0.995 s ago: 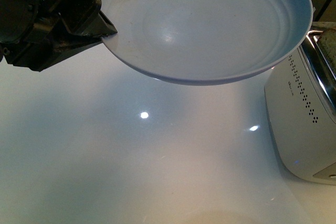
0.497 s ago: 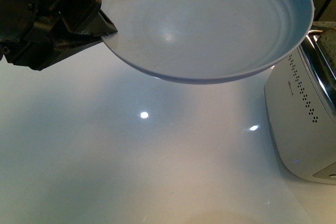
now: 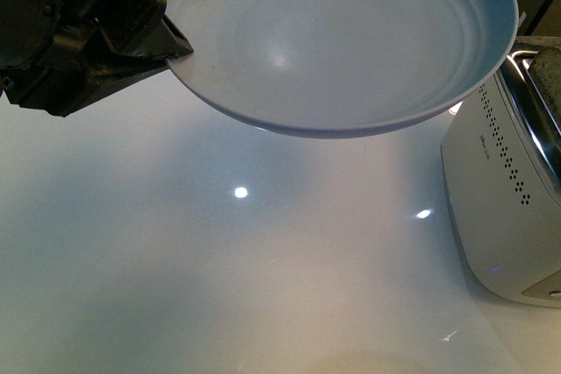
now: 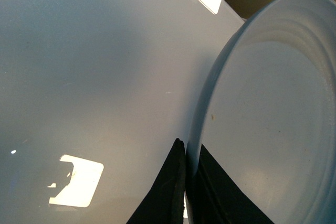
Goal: Left arm holds plate, right arm toasts bread
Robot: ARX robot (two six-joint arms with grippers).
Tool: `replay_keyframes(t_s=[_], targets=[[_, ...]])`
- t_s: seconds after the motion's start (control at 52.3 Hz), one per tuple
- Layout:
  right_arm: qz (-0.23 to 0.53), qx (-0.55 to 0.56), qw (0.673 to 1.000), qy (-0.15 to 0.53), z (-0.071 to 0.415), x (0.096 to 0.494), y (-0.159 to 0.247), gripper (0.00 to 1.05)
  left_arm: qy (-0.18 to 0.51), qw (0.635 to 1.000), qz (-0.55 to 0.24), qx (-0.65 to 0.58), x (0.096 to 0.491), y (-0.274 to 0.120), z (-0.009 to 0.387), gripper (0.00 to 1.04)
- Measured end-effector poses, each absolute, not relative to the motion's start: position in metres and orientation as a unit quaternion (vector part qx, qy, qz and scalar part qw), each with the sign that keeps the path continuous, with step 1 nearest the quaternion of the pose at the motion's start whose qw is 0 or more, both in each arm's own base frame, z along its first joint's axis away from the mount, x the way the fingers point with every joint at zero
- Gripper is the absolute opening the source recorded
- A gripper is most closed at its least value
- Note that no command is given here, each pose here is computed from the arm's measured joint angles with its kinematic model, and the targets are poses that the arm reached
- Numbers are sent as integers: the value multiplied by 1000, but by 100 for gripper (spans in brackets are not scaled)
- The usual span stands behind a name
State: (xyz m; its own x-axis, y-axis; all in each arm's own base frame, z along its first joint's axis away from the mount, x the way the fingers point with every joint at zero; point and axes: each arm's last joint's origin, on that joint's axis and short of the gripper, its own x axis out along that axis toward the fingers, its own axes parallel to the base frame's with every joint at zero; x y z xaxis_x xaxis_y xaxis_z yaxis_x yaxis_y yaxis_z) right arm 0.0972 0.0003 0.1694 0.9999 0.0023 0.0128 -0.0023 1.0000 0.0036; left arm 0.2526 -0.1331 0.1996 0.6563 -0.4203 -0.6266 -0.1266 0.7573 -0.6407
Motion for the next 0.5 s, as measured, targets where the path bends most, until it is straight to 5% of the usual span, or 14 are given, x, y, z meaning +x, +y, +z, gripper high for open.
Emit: replay_keyframes(t_s=[0.172, 0.497], targets=[[1, 1, 1000, -7, 169, 97, 0, 2, 405, 845, -88, -338, 253, -133, 200, 3], [1, 2, 1000, -7, 169, 97, 0, 52, 405, 845, -88, -338, 252, -133, 200, 3]])
